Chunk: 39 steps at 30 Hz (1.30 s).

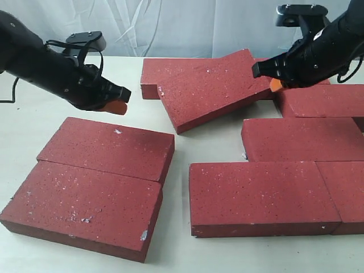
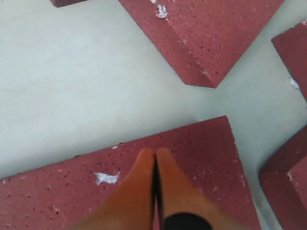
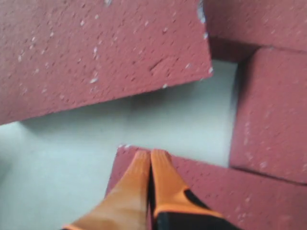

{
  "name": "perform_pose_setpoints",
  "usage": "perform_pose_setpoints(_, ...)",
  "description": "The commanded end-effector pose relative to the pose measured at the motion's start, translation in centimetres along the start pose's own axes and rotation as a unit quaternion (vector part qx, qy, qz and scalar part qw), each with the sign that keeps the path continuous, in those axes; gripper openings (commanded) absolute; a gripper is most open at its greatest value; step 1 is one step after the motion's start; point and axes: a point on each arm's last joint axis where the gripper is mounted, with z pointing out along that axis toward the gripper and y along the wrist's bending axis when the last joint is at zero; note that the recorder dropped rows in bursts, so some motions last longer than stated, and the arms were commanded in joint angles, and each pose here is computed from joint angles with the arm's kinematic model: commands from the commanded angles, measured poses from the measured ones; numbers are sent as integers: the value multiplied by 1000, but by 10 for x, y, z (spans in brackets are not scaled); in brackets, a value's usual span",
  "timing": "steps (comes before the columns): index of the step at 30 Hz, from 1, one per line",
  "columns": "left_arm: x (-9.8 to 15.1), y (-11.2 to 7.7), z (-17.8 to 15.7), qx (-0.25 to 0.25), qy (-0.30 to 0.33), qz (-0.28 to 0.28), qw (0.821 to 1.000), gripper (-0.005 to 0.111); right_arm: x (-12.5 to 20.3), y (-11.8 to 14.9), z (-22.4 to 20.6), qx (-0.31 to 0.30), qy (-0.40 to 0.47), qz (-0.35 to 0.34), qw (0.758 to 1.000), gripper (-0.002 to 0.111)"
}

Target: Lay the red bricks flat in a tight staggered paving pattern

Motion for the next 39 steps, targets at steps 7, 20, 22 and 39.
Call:
perform_pose_setpoints(7, -22, 8, 20, 2, -30, -57, 998, 0, -39, -59, 36, 67, -36, 72, 994, -1)
perform_pose_setpoints(20, -54, 17, 83, -16, 6, -54, 998, 0, -70, -75, 89, 80, -57, 53, 994, -1)
perform_pose_setpoints(22, -57, 13, 93, -31, 15, -36, 999, 0, -68, -77, 97, 82, -59, 52, 994, -1)
perform_pose_setpoints(39, -68, -9, 113, -73, -10, -57, 996, 0, -55, -52, 124, 41, -9, -8, 999, -1)
